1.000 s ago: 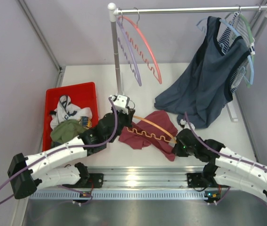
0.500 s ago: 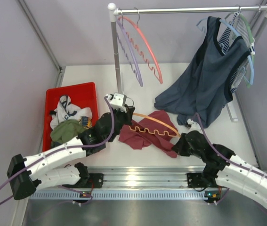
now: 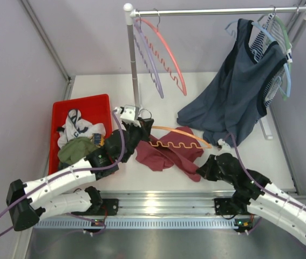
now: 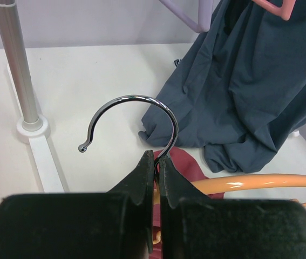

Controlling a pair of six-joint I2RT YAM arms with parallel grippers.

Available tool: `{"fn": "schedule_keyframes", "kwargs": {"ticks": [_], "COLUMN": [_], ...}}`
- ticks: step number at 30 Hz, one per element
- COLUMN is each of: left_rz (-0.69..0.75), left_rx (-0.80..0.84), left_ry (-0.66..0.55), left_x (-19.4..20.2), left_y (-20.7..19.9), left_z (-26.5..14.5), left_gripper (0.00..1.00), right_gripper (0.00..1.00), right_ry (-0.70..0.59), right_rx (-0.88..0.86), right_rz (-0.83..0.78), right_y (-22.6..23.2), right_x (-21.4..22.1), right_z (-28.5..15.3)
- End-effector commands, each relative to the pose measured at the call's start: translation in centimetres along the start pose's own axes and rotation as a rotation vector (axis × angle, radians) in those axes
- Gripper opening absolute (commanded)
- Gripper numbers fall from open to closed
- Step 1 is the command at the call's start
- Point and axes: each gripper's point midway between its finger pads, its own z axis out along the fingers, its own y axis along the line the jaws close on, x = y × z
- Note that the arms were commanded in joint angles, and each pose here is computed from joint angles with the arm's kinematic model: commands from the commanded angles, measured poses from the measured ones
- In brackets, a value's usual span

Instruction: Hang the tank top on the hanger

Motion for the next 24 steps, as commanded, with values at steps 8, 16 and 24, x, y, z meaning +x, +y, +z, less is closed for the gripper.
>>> {"fn": "schedule_keyframes", "kwargs": {"ticks": [8,16,24], "left_rz": [-0.093,0.019,0.073], "left_rx": [0.012,0.021,0.042], "left_ry": [-0.195,-0.217,-0.209], "left_x": [-5.9,-5.2,-4.4], "left_y": [-1.1,-0.8,-0.5], "left_z": [0.4,0.7,0.1], "left_gripper": [0.0,0.0,0.0], "right_gripper": [0.0,0.0,0.0], "right_ry": [0.025,0.033,0.005], "right_rx": [-0.029,0.021,0.082], "right_rz": [0.017,0.004,-0.004], "right_y": [0.6,0.4,-0.1], "right_x": [0.4,-0.4,-2.6], "right_z": [0.4,-1.4,-3.2]}}
